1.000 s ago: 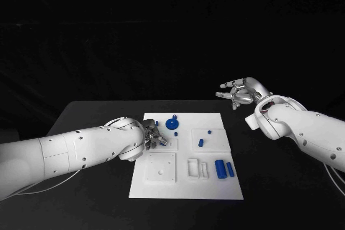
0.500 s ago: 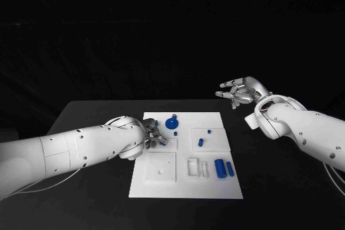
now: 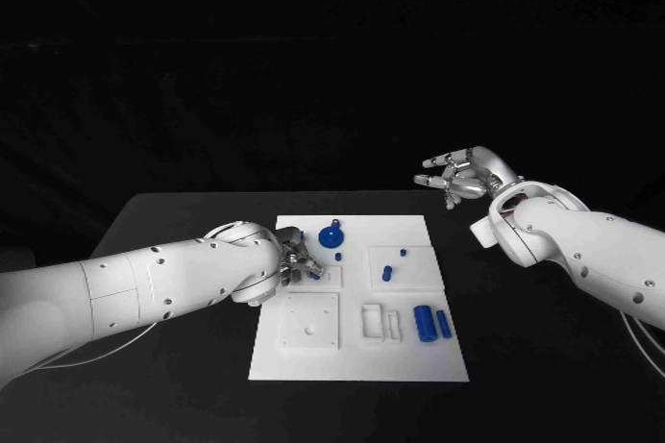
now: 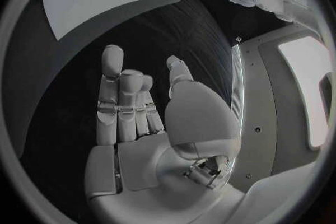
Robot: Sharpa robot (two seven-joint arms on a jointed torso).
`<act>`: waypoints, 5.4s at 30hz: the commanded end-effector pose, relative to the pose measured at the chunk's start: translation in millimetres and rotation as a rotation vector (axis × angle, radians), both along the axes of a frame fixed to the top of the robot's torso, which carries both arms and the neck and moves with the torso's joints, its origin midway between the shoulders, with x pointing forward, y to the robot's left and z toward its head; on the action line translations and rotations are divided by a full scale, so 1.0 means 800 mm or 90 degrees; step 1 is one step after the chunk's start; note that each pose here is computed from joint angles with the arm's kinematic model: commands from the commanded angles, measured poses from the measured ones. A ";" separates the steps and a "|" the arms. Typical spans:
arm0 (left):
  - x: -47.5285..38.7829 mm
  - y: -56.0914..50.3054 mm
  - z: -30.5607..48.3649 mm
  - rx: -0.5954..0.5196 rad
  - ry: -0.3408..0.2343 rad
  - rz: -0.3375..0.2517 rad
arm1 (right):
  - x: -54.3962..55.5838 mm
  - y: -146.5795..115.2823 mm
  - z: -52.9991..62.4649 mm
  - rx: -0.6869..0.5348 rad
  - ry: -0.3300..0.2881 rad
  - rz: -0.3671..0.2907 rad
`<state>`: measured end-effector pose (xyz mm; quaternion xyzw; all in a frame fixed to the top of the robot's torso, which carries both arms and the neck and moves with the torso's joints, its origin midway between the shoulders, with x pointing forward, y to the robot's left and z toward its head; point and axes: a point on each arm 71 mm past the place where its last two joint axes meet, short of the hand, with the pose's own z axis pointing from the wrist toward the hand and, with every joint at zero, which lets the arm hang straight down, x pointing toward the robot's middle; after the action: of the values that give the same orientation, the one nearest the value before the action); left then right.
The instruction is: Assemble the parts on the task board
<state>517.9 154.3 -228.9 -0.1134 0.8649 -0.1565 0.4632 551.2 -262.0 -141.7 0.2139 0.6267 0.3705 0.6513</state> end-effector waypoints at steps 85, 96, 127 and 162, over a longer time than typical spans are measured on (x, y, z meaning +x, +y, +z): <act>0.004 0.002 -0.0101 0.014 0.033 -0.011 | 0.001 0.000 -0.006 0.003 0.008 0.006; 0.006 0.004 -0.0029 -0.013 0.032 -0.003 | 0.001 -0.001 -0.008 0.003 0.010 0.004; 0.007 0.037 0.0244 -0.078 0.030 0.050 | 0.000 -0.007 -0.011 0.003 0.014 -0.002; -0.012 0.027 0.0111 -0.047 0.090 0.026 | -0.002 -0.013 -0.012 0.004 0.017 -0.008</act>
<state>508.2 178.4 -219.7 -0.1694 0.8825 -0.1743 0.4026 549.8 -274.2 -151.8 0.2286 0.6319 0.3613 0.6465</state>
